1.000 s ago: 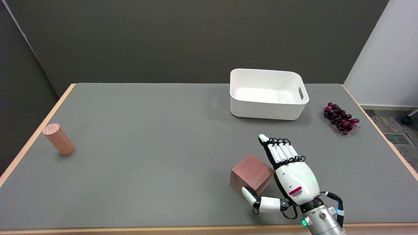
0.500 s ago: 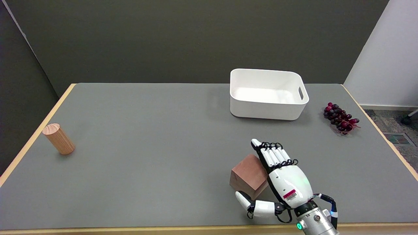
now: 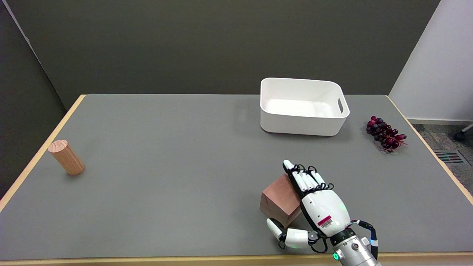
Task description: Pick up wooden cube.
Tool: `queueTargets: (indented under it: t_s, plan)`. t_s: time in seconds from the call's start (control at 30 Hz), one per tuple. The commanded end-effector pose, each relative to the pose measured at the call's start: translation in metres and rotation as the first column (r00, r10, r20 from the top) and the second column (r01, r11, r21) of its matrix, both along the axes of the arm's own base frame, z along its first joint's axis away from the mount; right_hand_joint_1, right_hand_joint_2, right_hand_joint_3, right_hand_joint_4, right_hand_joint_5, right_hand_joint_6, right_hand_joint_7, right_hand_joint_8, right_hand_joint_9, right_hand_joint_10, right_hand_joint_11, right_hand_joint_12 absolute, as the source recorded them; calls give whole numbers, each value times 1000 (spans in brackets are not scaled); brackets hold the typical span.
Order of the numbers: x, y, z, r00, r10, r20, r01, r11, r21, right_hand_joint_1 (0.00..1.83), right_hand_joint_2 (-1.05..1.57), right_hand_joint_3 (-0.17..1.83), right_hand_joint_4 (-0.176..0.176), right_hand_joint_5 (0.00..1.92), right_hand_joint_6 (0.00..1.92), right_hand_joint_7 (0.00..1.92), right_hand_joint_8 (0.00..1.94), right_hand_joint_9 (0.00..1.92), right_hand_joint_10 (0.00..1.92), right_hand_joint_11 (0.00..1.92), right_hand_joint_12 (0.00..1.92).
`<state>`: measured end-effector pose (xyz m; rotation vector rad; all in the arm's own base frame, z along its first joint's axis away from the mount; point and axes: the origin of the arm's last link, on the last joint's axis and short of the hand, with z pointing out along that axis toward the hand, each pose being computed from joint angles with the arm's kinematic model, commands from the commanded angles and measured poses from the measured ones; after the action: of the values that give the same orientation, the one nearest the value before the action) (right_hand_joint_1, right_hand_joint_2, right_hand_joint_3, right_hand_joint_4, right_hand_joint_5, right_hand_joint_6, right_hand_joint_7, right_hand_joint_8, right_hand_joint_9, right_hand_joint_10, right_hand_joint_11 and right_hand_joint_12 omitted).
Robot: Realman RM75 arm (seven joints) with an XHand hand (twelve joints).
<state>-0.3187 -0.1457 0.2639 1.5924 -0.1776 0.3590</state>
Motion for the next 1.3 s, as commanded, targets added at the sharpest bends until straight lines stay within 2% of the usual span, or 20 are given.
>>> queueTargets:
  t_s: [0.03,0.17,0.23,0.3,0.33,0.37,0.43,0.47,0.5,0.53,0.6,0.7,0.83,1.03,1.1,1.3]
  plan:
    - [-3,-5,-1,1000,14,-5,-14,1000,-2,682,698,808,-176,-1,-1,109,487,354,1089,-1,988]
    - [1,-5,-1,997,74,-34,-75,997,-6,720,751,814,-176,-1,65,161,580,382,1119,4,1223]
    - [3,-5,-2,991,122,-55,-122,992,-10,770,774,833,-176,-1,206,243,711,416,1156,146,1358]
    - [4,-5,-3,986,151,-66,-152,988,-10,842,803,847,-176,45,358,337,961,487,1209,349,1566]
    - [5,-6,-3,985,157,-66,-159,987,-12,1010,936,673,-176,108,501,445,1260,569,1252,408,1706]
    - [6,-7,-3,984,164,-67,-165,986,-13,1267,1147,376,-176,195,691,592,1660,678,1306,431,1857]
    - [8,-10,-2,982,176,-70,-177,984,-14,1297,1058,464,-176,300,971,675,1582,720,1402,545,1907]
    - [9,-12,-1,981,183,-71,-184,983,-14,1267,1090,409,-176,373,1177,675,1579,742,1436,613,1921]
    - [10,-14,0,979,190,-74,-191,981,-14,1185,1216,234,-176,465,1452,624,1623,763,1449,690,1921]
    - [12,-16,1,977,197,-78,-198,980,-15,1130,1311,104,-176,490,1621,612,1659,779,1445,734,1921]
    - [16,-22,4,972,219,-89,-221,975,-18,1125,1360,45,-176,349,1592,702,1689,786,1414,724,1921]
    - [22,-33,10,962,251,-108,-255,967,-18,1134,1298,156,-176,367,1595,713,1677,755,1535,774,1921]
    - [31,-50,17,949,290,-124,-294,956,-18,1147,1325,58,-176,398,1559,742,1627,799,1409,742,1921]
    - [45,-73,28,939,318,-129,-324,945,-35,1146,1273,173,-176,395,1575,740,1636,765,1525,785,1921]
    - [52,-83,33,935,326,-137,-334,942,-39,1152,1317,63,-176,407,1553,750,1613,798,1406,739,1921]
    - [81,-116,57,908,369,-197,-386,921,-52,1155,1312,64,-176,415,1550,756,1604,803,1405,758,1921]
